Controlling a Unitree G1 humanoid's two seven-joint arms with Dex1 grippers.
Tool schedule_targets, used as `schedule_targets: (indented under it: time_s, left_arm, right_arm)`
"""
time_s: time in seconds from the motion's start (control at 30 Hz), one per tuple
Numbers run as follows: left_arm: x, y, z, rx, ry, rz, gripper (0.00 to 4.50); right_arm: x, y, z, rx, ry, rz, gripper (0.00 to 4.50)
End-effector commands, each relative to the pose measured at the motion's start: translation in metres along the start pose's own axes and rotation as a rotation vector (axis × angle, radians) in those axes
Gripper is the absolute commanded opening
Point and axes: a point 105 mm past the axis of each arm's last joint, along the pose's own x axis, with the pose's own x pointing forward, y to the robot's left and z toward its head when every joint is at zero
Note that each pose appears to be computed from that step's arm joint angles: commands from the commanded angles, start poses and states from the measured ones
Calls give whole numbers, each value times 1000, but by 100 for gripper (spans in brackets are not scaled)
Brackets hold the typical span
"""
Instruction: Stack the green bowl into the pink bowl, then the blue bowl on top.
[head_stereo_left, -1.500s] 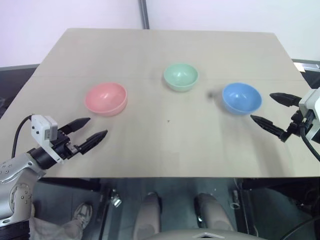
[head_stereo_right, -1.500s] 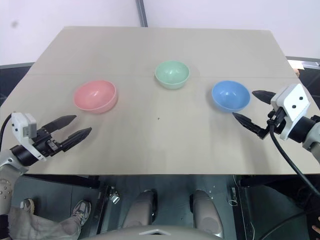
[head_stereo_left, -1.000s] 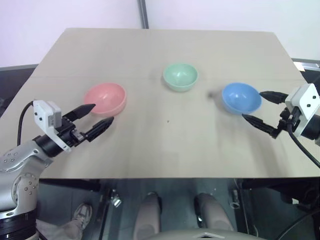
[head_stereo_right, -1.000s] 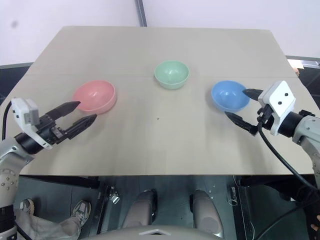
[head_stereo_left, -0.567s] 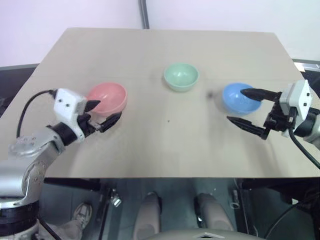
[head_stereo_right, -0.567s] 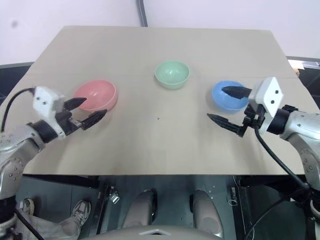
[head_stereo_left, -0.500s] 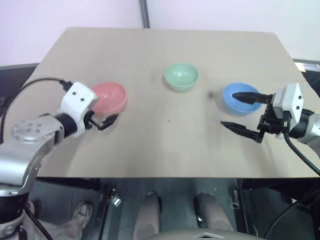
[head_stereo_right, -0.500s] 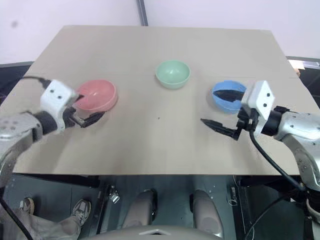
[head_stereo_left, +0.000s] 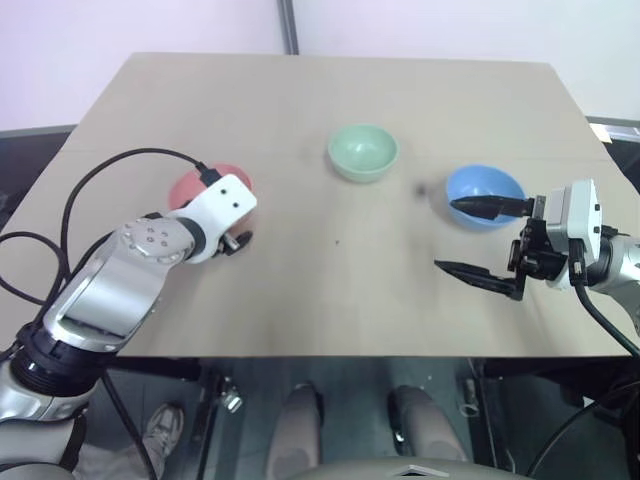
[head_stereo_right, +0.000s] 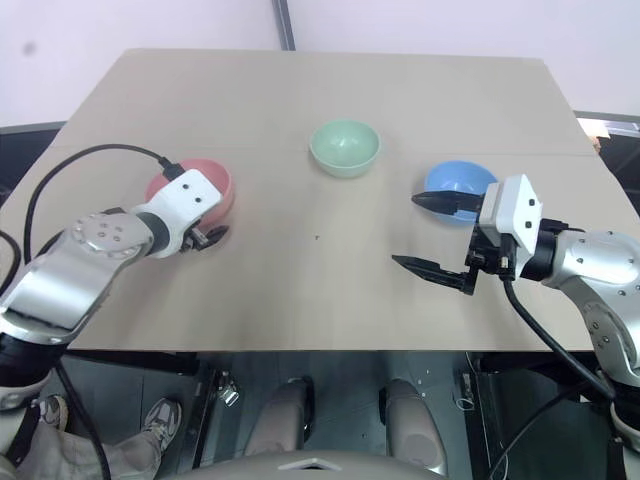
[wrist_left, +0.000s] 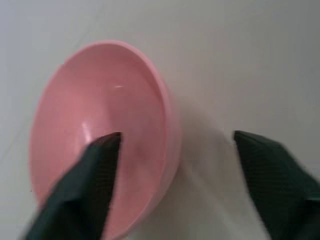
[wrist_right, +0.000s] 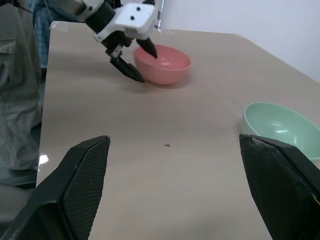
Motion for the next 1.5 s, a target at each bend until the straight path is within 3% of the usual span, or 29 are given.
schedule_targets:
  time_s: [0.03, 0.1, 0.17, 0.3, 0.43, 0.6, 0.73, 0.77, 0.8, 0.9, 0.93, 1.03, 1.17, 1.3, 1.4, 1.5]
  left_arm:
    - [4, 13, -1, 20, 21, 64, 174]
    - [8, 13, -1, 17, 22, 58, 105]
    - [12, 11, -1, 8, 9, 42, 2]
    - [10, -1, 20, -11, -120, -60, 2]
    - [-15, -34, 62, 59, -350, -339, 2]
    - [-38, -73, 84, 275, -501, -620, 2]
    - [-33, -80, 91, 341, -522, -678, 2]
    - [-29, -80, 93, 360, -527, -669, 72]
    - [-27, -83, 94, 369, -526, -681, 96]
    - [-21, -89, 101, 401, -543, -695, 246]
    - [-19, -89, 105, 399, -549, -683, 271]
    - [-19, -78, 113, 375, -575, -635, 429]
    - [-31, -44, 110, 239, -609, -591, 442]
    - [-47, -22, 99, 162, -672, -528, 442]
    - [-53, -12, 87, 0, -648, -549, 442]
    - [-50, 7, 87, -103, -684, -362, 442]
  right_arm:
    - [-4, 3, 11, -56, -23, -19, 450]
    - [-5, 2, 10, -59, -19, -33, 450]
    - [-7, 0, 8, -72, -8, -66, 450]
    - [-11, -1, 5, -76, 8, -100, 450]
    - [-13, -2, 8, -81, 8, -131, 450]
    - [-19, -3, 8, -88, 26, -171, 450]
    - [-23, 1, 6, -91, 51, -201, 450]
    - [-24, 2, 6, -91, 55, -206, 450]
    - [-25, 2, 6, -91, 59, -212, 450]
    - [-27, 4, 6, -95, 63, -231, 450]
    - [-28, 4, 7, -99, 66, -239, 450]
    - [-29, 3, 7, -106, 77, -256, 450]
    - [-24, -3, 0, -130, 110, -295, 450]
    - [-13, -12, -11, -151, 181, -307, 450]
    - [-1, -19, -16, -177, 198, -279, 450]
    - [15, -33, -21, -198, 196, -262, 450]
